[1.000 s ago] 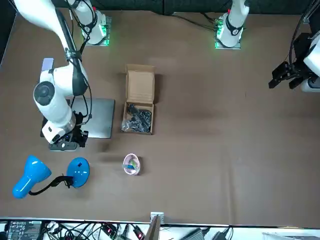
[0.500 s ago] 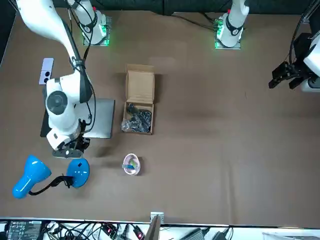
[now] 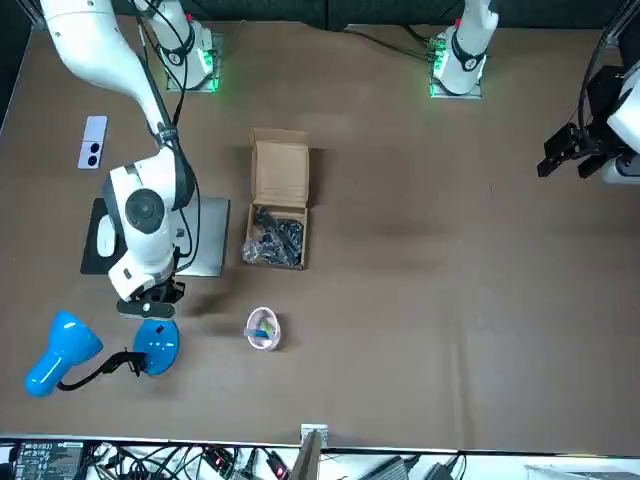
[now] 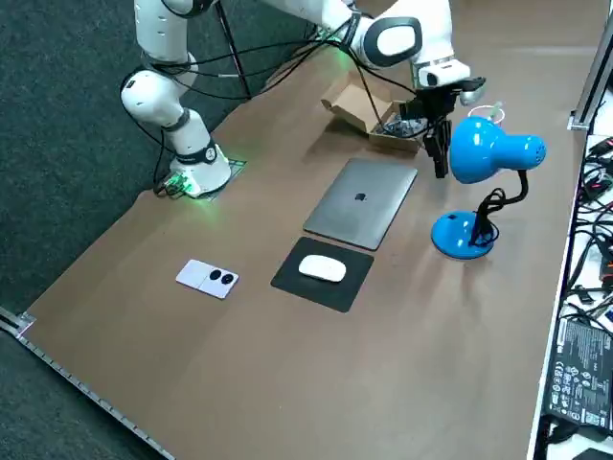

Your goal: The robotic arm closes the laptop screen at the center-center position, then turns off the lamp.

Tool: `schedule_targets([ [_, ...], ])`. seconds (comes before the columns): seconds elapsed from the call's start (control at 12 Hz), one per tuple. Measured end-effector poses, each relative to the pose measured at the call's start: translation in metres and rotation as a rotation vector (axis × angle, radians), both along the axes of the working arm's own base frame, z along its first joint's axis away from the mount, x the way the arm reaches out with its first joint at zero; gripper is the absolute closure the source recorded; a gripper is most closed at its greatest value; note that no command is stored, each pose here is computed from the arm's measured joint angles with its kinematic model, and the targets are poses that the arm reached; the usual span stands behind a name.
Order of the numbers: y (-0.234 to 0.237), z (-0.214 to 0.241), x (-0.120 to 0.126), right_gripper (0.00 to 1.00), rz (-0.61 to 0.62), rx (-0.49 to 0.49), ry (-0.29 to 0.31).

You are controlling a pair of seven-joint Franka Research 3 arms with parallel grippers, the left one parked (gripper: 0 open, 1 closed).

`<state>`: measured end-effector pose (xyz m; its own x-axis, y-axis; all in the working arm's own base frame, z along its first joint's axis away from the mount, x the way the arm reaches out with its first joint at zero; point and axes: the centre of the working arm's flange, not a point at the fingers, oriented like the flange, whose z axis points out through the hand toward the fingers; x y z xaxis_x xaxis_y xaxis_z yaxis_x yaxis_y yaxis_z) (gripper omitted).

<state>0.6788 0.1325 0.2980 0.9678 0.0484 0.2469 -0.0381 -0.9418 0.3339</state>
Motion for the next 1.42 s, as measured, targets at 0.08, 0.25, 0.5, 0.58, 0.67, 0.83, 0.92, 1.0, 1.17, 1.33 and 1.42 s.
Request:
schedule_targets([
  [0.08,-0.002,-0.004,0.001,0.98,0.004,-0.003,-0.003],
  [0.25,-0.003,-0.011,0.004,0.98,0.014,0.008,-0.017],
  [0.5,-0.012,-0.025,0.011,0.98,0.025,0.037,-0.049],
  [0.58,-0.014,-0.029,0.012,0.98,0.031,0.04,-0.054],
  [0.67,-0.016,-0.034,0.013,0.98,0.035,0.044,-0.059],
  [0.83,-0.021,-0.043,0.015,0.98,0.043,0.052,-0.067],
  [0.92,-0.022,-0.047,0.015,0.98,0.047,0.051,-0.066],
  [1.0,-0.023,-0.051,0.015,0.98,0.05,0.051,-0.066],
  [1.17,-0.027,-0.055,0.017,0.98,0.054,0.06,-0.076],
  [1.33,-0.031,-0.06,0.018,0.98,0.054,0.066,-0.08],
  [1.42,-0.032,-0.061,0.018,0.98,0.055,0.066,-0.082],
])
